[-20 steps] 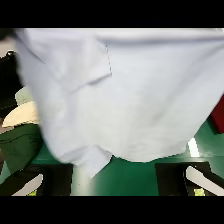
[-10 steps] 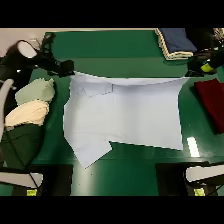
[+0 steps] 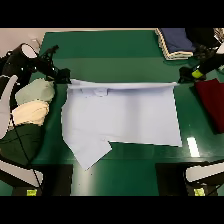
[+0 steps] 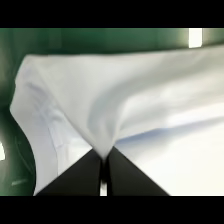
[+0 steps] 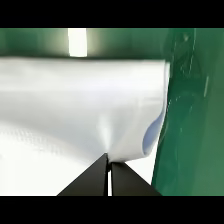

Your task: Fold the shirts.

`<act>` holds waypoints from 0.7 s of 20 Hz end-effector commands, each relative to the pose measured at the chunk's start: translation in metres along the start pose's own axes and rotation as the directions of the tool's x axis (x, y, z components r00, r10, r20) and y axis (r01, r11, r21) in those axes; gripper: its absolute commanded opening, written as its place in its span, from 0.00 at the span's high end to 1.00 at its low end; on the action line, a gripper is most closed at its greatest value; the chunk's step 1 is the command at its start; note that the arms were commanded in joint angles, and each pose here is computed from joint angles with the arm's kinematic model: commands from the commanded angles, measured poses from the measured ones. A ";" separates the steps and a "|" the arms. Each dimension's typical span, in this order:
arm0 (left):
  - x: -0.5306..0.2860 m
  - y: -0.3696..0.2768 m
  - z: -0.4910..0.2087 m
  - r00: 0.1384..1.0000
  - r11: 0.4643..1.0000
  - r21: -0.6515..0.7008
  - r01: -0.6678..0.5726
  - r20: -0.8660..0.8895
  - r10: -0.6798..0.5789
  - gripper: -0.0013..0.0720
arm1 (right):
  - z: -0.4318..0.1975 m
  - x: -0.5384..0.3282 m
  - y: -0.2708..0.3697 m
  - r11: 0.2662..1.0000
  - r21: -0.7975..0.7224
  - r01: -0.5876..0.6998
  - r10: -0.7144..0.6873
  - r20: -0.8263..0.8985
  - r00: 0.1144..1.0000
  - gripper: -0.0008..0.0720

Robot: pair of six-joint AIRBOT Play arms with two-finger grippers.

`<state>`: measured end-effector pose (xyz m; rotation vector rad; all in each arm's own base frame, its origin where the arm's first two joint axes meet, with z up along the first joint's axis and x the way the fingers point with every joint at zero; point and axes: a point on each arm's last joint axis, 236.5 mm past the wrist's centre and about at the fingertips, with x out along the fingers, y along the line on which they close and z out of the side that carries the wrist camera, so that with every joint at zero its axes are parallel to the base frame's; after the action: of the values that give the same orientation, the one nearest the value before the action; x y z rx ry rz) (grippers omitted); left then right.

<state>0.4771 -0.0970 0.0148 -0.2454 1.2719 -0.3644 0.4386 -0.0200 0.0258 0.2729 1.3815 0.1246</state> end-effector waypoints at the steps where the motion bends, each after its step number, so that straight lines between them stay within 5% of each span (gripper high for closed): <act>1: 0.022 0.008 -0.032 0.995 1.000 -0.005 0.007 -0.100 -0.008 0.95 | -0.032 0.033 0.005 1.000 0.015 -0.012 0.013 -0.063 0.998 0.97; 4: 0.037 0.015 -0.058 0.986 0.998 -0.067 -0.001 -0.167 -0.010 0.92 | -0.055 0.057 0.009 0.999 0.033 -0.031 0.035 -0.123 0.992 0.94; 5: 0.039 0.016 -0.063 0.983 0.996 -0.087 -0.005 -0.184 -0.011 0.46 | -0.058 0.060 0.014 0.997 0.047 -0.055 0.061 -0.129 0.990 0.74; 6: 0.037 0.014 -0.067 0.980 0.995 -0.098 -0.004 -0.199 -0.016 0.15 | -0.057 0.059 0.015 0.996 0.060 -0.068 0.075 -0.126 0.989 0.58; 8: 0.018 0.006 -0.073 0.977 0.996 -0.085 -0.003 -0.213 -0.015 0.25 | -0.058 0.039 0.020 0.995 0.027 -0.093 0.096 -0.102 0.990 0.57; 14: -0.027 0.020 -0.179 0.971 0.981 -0.117 -0.156 -0.202 0.130 0.25 | -0.078 -0.058 0.038 0.995 -0.056 -0.083 0.085 0.033 0.996 0.57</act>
<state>0.3576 -0.0779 -0.0083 -0.2477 1.4692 -0.2568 0.3721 0.0098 0.0433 0.3101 1.3835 0.2094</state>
